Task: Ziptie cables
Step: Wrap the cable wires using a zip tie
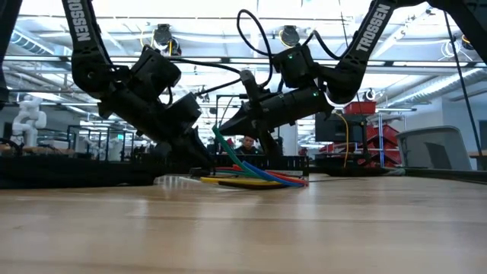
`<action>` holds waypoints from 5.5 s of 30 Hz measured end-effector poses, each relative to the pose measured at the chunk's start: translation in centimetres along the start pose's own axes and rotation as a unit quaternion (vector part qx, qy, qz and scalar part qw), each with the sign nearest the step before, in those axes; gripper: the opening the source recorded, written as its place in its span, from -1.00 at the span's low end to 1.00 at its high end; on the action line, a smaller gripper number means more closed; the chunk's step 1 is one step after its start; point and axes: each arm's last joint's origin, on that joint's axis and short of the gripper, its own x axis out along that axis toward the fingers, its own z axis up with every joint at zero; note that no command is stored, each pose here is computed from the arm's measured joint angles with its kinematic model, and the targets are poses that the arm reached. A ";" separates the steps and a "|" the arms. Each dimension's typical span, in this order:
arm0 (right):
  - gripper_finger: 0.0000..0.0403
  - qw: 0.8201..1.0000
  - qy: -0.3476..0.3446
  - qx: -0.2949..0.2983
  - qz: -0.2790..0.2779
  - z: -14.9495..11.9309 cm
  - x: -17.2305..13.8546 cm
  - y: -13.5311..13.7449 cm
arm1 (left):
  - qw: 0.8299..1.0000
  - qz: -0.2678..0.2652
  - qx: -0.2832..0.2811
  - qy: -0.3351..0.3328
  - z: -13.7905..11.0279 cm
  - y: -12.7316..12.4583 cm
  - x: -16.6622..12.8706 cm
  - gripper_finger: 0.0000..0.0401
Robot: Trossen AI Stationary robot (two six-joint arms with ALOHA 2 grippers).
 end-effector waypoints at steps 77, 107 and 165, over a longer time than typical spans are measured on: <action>-1.00 1.000 0.017 0.008 0.007 -0.2 0.0 0.0 | 0.999 0.017 -0.027 -0.010 1.0 0.9 -1.2 -0.41; -1.00 1.000 0.030 0.000 0.006 -0.4 0.0 -0.1 | 1.000 -0.010 0.007 -0.003 0.4 0.1 -0.5 -0.41; -1.00 1.000 0.021 0.008 0.011 -0.2 0.0 0.0 | 0.998 0.046 0.042 -0.006 1.6 0.1 -0.4 -0.92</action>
